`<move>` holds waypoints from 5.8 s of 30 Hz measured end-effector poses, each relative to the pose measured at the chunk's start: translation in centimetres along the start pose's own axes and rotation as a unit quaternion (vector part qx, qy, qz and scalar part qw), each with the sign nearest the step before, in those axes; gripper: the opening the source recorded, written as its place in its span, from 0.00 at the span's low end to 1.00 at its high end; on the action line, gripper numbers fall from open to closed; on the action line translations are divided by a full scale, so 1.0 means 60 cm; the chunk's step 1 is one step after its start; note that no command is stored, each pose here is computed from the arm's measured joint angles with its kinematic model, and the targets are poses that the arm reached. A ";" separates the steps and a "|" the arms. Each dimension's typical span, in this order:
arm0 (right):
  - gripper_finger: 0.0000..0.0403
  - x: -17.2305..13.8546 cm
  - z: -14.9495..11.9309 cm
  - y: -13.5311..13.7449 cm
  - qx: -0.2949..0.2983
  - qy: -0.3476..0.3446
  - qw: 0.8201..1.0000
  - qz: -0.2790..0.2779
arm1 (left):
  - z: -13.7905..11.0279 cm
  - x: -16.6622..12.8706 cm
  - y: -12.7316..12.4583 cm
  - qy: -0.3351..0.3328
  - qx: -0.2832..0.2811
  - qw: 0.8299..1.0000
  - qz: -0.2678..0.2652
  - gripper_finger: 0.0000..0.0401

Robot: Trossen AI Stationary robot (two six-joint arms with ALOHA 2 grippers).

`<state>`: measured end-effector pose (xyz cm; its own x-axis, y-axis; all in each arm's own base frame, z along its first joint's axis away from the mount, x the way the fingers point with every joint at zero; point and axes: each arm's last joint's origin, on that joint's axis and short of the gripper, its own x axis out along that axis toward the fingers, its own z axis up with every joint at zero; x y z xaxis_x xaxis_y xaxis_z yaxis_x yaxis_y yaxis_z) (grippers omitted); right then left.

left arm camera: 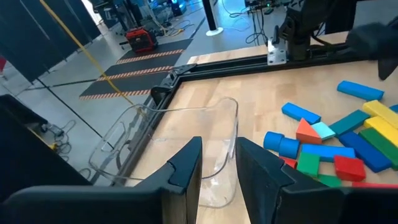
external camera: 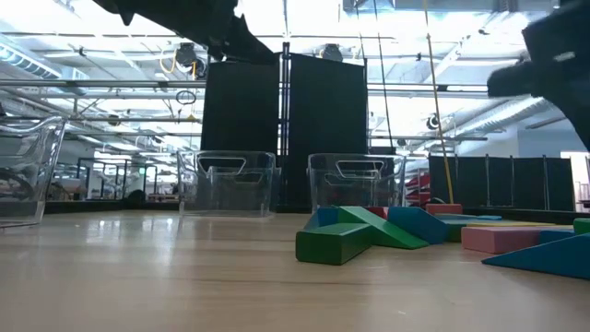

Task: Sort blocks by size
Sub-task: Put the blue rectangular block into the top right transparent bin, then put the green rectangular block into the top right transparent bin

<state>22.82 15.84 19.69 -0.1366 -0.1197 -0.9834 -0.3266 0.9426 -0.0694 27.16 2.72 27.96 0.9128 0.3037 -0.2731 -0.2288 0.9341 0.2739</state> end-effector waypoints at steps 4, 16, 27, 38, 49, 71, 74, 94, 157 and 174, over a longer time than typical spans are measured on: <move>0.42 0.023 0.008 0.016 -0.020 0.027 0.999 -0.011 | 0.001 -0.001 -0.006 -0.002 -0.001 1.000 -0.007 0.25; 0.42 0.084 -0.013 0.025 -0.052 0.098 0.993 -0.040 | 0.006 -0.005 -0.019 -0.011 0.003 1.000 -0.020 0.25; 0.43 0.125 -0.038 0.011 -0.047 0.116 0.990 -0.070 | 0.006 -0.005 -0.019 -0.010 0.003 1.000 -0.019 0.25; 0.42 0.114 -0.016 0.015 -0.060 0.070 0.994 -0.065 | 0.006 -0.005 -0.019 -0.010 0.003 1.000 -0.019 0.25; 0.37 0.119 -0.011 0.008 -0.051 0.055 0.996 -0.052 | 0.006 -0.005 -0.019 -0.010 0.003 1.000 -0.018 0.25; 0.14 0.052 -0.014 -0.026 0.063 -0.086 0.992 -0.066 | 0.006 -0.005 -0.019 -0.010 0.002 1.000 -0.018 0.25; 0.14 0.034 -0.015 -0.038 0.081 -0.127 0.986 -0.070 | 0.006 -0.005 -0.019 -0.010 0.002 1.000 -0.018 0.25; 0.14 -0.010 0.027 -0.155 0.229 -0.310 0.915 -0.118 | 0.005 -0.004 -0.019 -0.009 0.002 1.000 -0.018 0.25; 0.20 0.072 -0.077 -0.575 0.500 -0.416 0.753 -0.104 | 0.004 0.003 -0.020 -0.011 0.002 1.000 -0.012 0.25; 0.27 0.081 -0.061 -0.591 0.492 -0.403 0.764 -0.108 | 0.002 0.004 -0.020 -0.007 0.004 1.000 -0.013 0.25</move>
<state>30.29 -19.29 18.00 0.5709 -0.4485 -0.6877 0.6555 0.7534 0.0528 27.67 1.63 27.68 0.9231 0.2766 -0.2673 -0.2025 0.9403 0.2736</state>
